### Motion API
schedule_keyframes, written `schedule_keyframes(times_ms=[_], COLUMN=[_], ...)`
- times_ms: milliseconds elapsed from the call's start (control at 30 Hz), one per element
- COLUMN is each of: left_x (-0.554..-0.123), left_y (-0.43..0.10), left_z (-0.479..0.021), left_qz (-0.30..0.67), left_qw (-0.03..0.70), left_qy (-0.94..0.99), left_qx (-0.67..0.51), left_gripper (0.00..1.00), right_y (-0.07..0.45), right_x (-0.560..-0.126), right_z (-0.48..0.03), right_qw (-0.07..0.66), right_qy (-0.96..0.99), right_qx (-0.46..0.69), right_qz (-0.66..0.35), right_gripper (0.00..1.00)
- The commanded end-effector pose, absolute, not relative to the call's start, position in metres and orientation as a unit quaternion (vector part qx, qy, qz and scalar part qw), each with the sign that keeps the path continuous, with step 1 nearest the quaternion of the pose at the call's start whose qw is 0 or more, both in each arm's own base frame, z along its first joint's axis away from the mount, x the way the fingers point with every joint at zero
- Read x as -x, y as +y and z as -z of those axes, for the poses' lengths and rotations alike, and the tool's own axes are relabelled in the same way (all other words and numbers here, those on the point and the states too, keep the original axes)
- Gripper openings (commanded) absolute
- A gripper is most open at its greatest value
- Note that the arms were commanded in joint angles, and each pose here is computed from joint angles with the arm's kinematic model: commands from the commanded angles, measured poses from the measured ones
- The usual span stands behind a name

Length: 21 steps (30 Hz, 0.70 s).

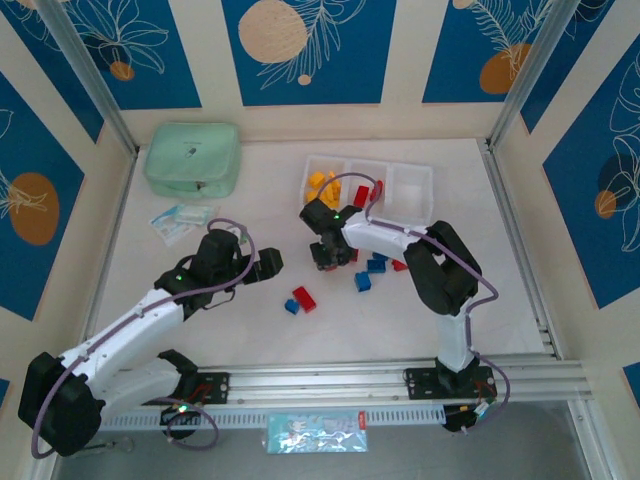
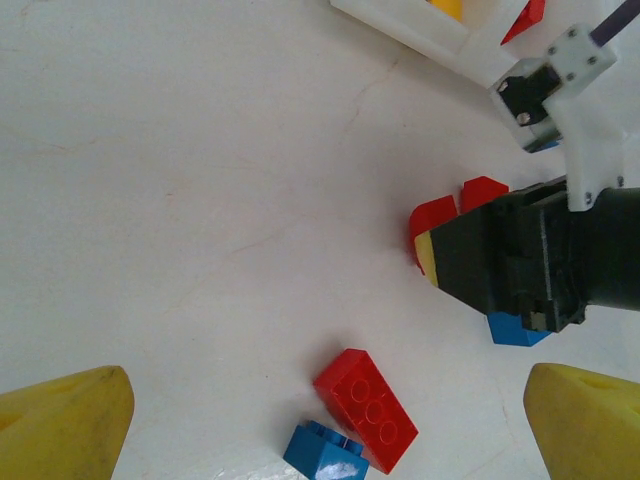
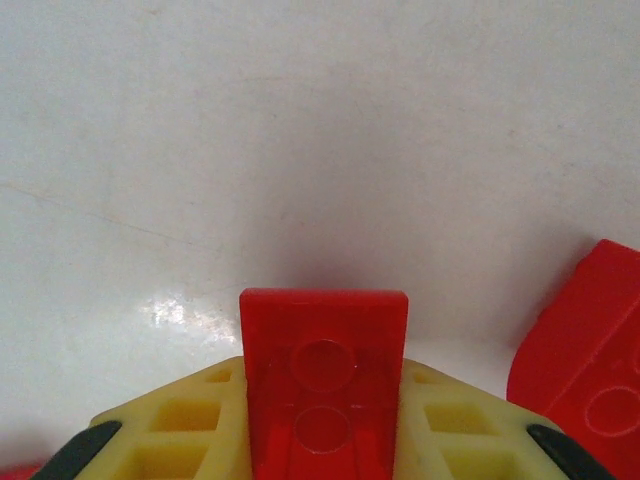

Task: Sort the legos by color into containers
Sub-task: Pick up the lego from the center of the table, then place the lego in the container.

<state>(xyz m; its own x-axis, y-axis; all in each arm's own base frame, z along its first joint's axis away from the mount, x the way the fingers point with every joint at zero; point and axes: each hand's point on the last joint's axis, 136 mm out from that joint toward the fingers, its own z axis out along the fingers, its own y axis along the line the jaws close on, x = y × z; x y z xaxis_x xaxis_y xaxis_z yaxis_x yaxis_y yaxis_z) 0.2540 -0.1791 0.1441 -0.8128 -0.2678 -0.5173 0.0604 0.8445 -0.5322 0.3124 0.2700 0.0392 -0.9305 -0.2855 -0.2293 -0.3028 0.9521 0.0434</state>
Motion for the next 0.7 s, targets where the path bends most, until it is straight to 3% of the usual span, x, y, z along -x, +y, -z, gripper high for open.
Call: schedule_keyframes(times_ms=[0, 333, 667], left_x=[-0.256, -0.268, -0.285], left_y=[-0.187, -0.209, -0.226], left_z=[-0.157, -0.163, -0.168], left_qz=[0.286, 0.313, 0.323], left_qw=[0.305, 0.295, 0.301], left_qy=[0.907, 0.902, 0.897], left_qx=[0.048, 0.032, 0.025], left_gripper=[1.00, 1.00, 1.00], right_y=[0.269, 0.219, 0.190], right_x=[-0.321, -0.383, -0.464], right_z=[-0.080, -0.121, -0.117], right_qw=[0.144, 0.199, 0.228], right_qy=[0.977, 0.973, 0.969], right_qx=[0.134, 0.061, 0.019], right_qz=[-0.085, -0.105, -0.093], right_gripper=[0.22, 0.22, 0.22])
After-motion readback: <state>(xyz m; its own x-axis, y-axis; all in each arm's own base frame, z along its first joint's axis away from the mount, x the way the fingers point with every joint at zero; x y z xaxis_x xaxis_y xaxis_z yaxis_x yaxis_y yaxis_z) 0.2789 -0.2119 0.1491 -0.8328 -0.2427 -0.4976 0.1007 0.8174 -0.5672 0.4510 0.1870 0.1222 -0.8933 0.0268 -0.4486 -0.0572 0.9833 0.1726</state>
